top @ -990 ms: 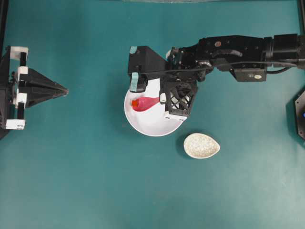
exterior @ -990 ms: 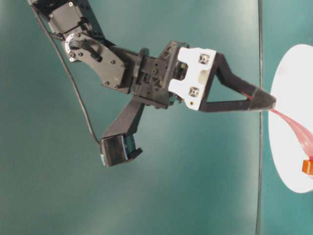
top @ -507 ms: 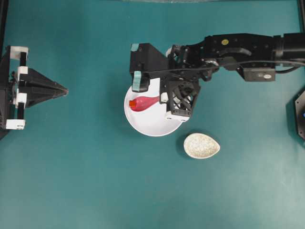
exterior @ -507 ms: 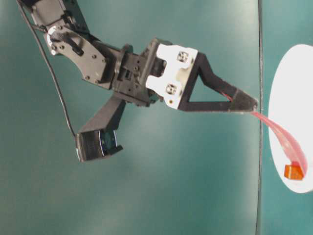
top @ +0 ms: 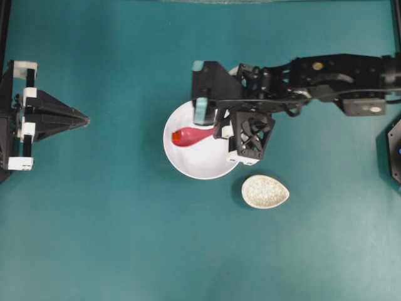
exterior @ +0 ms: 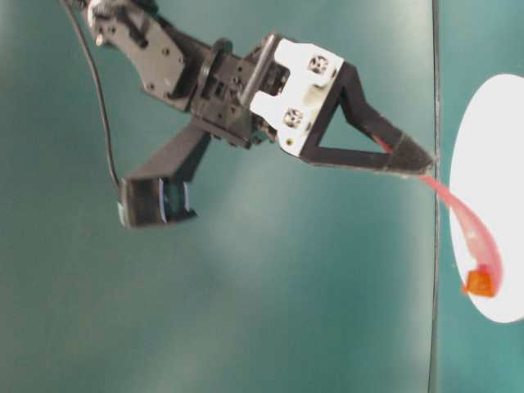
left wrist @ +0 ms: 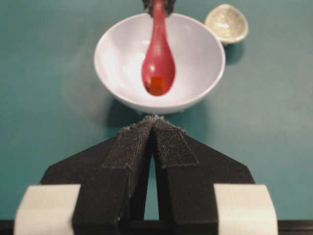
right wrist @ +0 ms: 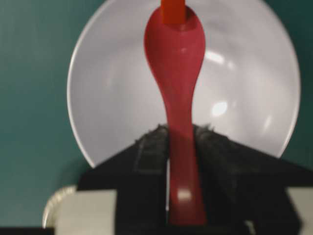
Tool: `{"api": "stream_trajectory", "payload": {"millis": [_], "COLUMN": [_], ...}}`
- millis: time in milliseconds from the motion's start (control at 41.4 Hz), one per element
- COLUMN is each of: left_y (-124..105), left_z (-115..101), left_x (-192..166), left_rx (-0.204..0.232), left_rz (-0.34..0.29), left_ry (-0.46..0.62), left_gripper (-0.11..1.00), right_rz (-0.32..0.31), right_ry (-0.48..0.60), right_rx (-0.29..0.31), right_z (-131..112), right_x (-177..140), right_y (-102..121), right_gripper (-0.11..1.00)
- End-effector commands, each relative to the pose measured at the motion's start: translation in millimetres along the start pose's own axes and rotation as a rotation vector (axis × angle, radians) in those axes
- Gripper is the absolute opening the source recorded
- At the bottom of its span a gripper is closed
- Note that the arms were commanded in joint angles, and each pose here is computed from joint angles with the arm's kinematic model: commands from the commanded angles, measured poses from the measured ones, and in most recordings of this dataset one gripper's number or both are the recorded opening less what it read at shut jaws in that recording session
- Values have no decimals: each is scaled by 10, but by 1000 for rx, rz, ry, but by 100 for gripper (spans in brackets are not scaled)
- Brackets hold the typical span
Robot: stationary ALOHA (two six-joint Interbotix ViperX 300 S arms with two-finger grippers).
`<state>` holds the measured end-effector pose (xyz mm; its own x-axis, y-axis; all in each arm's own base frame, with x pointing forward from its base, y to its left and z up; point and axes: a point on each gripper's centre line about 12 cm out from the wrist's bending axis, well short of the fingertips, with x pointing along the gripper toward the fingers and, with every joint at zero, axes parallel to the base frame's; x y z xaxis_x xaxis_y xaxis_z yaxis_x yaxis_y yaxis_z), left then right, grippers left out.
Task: Grip the spoon and scoop the red block from the bowl with right arm.
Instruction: 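Raise the spoon with the red cube above the bowl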
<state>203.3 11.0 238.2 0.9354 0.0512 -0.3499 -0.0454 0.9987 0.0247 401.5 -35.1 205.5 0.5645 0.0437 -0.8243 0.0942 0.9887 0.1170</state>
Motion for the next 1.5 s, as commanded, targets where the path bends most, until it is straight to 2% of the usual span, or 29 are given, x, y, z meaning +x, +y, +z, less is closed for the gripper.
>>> {"api": "stream_trajectory", "payload": {"millis": [0, 217, 483, 942, 1473], "left_y": [4, 4, 4, 1, 1], "left_z": [39, 39, 39, 46, 39], "left_x": [3, 3, 3, 3, 3], "left_rx": [1, -2, -5, -9, -20], "left_rz": [2, 2, 2, 0, 0], "left_ry": [-11, -11, -11, -12, -11], "left_gripper": [0, 0, 0, 0, 0], "right_rz": [-4, -25, -34, -12, 20], "right_ry": [-137, -299, -500, -509, -531], "right_rx": [15, 67, 59, 39, 31], "right_z": [86, -114, -309, -366, -179], "right_x": [-216, -370, -505, -518, -887], "right_y": [28, -5, 43, 151, 231], "right_gripper": [23, 23, 23, 23, 23]}}
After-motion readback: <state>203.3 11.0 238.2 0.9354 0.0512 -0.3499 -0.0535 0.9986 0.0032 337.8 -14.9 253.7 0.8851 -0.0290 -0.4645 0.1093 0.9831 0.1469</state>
